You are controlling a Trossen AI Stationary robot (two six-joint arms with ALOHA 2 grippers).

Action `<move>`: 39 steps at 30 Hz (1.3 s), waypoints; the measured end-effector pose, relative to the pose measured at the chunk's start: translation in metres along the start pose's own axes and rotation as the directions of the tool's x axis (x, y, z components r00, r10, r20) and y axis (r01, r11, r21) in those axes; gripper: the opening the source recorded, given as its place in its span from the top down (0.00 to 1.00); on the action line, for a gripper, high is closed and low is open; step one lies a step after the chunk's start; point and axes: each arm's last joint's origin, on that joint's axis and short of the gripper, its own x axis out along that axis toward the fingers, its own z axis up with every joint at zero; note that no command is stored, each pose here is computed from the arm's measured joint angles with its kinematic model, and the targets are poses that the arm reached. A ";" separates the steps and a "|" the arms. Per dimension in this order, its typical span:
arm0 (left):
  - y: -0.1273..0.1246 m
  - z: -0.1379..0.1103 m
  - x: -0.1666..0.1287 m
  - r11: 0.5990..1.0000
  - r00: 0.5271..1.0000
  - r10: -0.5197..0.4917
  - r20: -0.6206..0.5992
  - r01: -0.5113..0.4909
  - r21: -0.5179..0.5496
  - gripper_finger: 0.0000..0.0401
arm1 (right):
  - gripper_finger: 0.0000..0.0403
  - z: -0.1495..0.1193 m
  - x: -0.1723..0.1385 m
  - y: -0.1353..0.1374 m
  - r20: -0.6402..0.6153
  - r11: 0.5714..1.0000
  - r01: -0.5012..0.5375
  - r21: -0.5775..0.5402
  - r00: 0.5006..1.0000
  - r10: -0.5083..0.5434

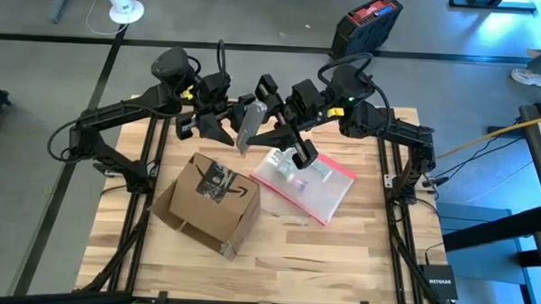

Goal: Unpack boxes
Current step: Break down the cardboard box with the gray cutter until it is fully flat

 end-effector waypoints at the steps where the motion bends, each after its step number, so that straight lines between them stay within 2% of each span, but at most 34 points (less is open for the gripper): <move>1: 0.000 0.000 0.000 1.000 1.000 0.000 0.000 0.000 0.000 0.61 | 0.69 0.000 0.000 0.000 0.001 1.000 0.000 -0.001 1.000 0.000; 17: 0.001 0.000 -0.001 1.000 1.000 0.007 -0.002 -0.007 0.021 0.61 | 0.69 -0.001 0.002 -0.002 0.020 1.000 0.005 -0.004 1.000 -0.004; 25: 0.016 -0.008 -0.002 0.999 0.999 0.050 -0.022 -0.050 -0.019 0.61 | 0.69 -0.002 0.002 -0.004 0.034 0.998 0.056 -0.008 0.998 -0.056; 31: 0.015 -0.009 0.001 1.000 0.999 0.029 -0.029 -0.029 -0.001 0.61 | 0.69 -0.012 0.007 -0.009 0.019 0.997 0.076 0.006 0.997 -0.076; 39: 0.016 -0.008 -0.002 0.999 0.999 0.016 -0.040 -0.018 -0.043 0.61 | 0.69 -0.012 0.007 -0.009 0.024 0.997 0.076 0.003 0.997 -0.076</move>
